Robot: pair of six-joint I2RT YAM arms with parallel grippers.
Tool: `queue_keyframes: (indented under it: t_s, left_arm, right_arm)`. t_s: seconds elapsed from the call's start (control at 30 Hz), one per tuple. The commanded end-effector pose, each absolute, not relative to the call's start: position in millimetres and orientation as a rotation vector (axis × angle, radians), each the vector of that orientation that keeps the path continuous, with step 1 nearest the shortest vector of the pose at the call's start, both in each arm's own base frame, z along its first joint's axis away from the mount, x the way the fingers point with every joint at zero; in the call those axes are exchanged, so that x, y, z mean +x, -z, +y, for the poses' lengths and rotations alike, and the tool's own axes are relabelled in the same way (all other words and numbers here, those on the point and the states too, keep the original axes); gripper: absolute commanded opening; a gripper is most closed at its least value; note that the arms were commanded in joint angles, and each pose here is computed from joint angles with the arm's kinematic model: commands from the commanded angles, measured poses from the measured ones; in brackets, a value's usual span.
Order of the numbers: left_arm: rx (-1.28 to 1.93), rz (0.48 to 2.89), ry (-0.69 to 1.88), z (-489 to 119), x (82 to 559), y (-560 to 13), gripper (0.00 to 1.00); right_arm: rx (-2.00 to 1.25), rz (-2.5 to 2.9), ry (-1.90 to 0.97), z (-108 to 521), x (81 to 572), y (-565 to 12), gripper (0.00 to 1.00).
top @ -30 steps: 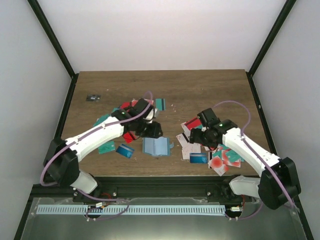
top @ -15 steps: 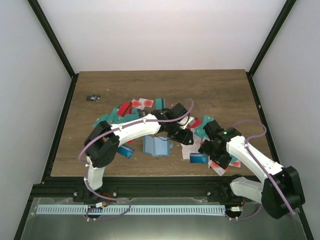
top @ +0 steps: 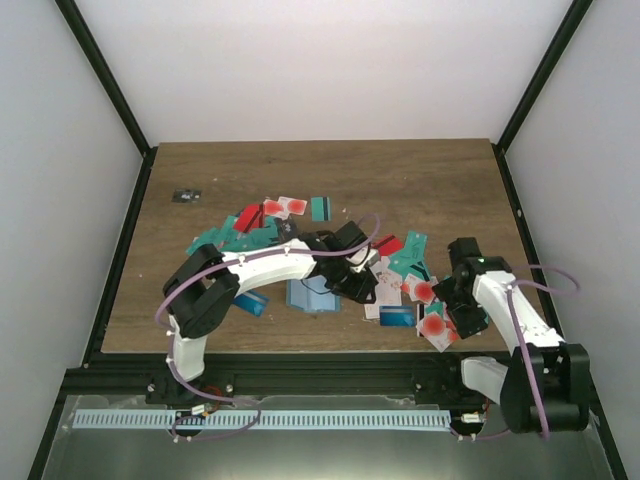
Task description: Put the credit cards into the card holder
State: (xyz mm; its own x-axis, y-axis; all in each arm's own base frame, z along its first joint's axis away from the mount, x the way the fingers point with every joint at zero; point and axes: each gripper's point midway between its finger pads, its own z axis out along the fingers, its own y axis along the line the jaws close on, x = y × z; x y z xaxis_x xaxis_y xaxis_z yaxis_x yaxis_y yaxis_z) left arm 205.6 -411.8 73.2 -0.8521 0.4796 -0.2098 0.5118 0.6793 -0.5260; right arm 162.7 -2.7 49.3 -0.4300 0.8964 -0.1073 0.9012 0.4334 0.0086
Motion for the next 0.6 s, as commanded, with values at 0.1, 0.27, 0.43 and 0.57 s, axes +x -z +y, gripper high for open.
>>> queue_keyframes:
  t_s: [0.1,0.27,0.43,0.57]
  left_arm:
    - [0.779,2.763,0.94,-404.8,206.2,-93.0,0.53]
    - [0.755,2.75,0.924,-397.1,204.9,-97.1,0.53]
    - [0.742,2.748,0.92,-394.6,204.9,-95.9,0.52]
    - [0.739,2.743,0.916,-393.4,204.9,-96.9,0.52]
  right_arm:
    - [1.907,2.5,-0.154,3.5,164.6,-16.6,0.82]
    - [1.981,2.577,-0.233,22.0,146.8,4.8,0.72]
    - [1.934,2.694,-0.296,51.9,136.7,13.0,0.69]
    - [1.848,2.822,-0.337,87.5,129.5,18.0,0.66]
